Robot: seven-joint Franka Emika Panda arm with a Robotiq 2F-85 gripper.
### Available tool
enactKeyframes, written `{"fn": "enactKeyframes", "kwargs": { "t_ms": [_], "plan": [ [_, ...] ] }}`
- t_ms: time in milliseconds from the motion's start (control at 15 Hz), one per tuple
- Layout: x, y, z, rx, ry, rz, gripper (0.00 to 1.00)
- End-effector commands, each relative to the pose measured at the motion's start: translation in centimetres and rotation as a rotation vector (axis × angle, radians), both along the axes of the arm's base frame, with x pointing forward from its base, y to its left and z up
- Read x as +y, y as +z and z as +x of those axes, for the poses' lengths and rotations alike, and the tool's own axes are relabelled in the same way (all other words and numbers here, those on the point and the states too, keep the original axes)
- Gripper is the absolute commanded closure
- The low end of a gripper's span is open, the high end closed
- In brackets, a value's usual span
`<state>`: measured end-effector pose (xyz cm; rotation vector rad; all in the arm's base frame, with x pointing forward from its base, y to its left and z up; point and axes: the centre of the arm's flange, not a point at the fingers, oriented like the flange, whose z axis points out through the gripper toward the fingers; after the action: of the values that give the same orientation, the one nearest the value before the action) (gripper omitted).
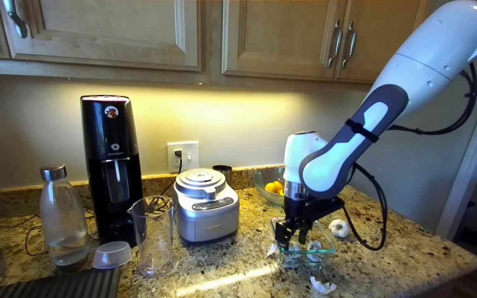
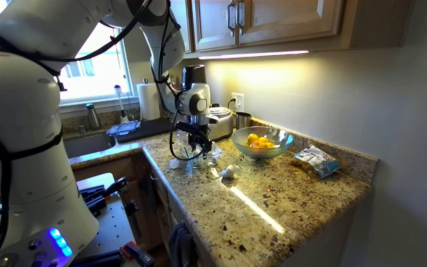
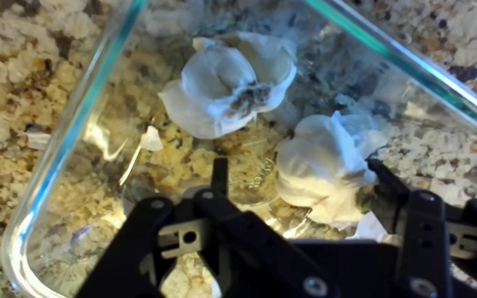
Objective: Take out all the cloves of garlic in the bowl and put them on the table
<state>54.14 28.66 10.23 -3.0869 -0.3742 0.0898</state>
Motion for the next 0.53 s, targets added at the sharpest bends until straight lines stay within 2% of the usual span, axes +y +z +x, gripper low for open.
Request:
{"fn": "enactKeyframes", "kwargs": {
  "t_ms": [0,267,333,467],
  "plan": [
    [0.0,0.2,0.0,-0.001,0.014,-0.013,0.50],
    [0.4,1.6,-0.2,-0.009,0.012,0.007,0.77],
    [0.3,1.9,-0.3,-0.013,0.011,0.009,0.81],
    [0.1,2.2,-0.3,-0.019,0.004,0.009,0.83]
  ]
}}
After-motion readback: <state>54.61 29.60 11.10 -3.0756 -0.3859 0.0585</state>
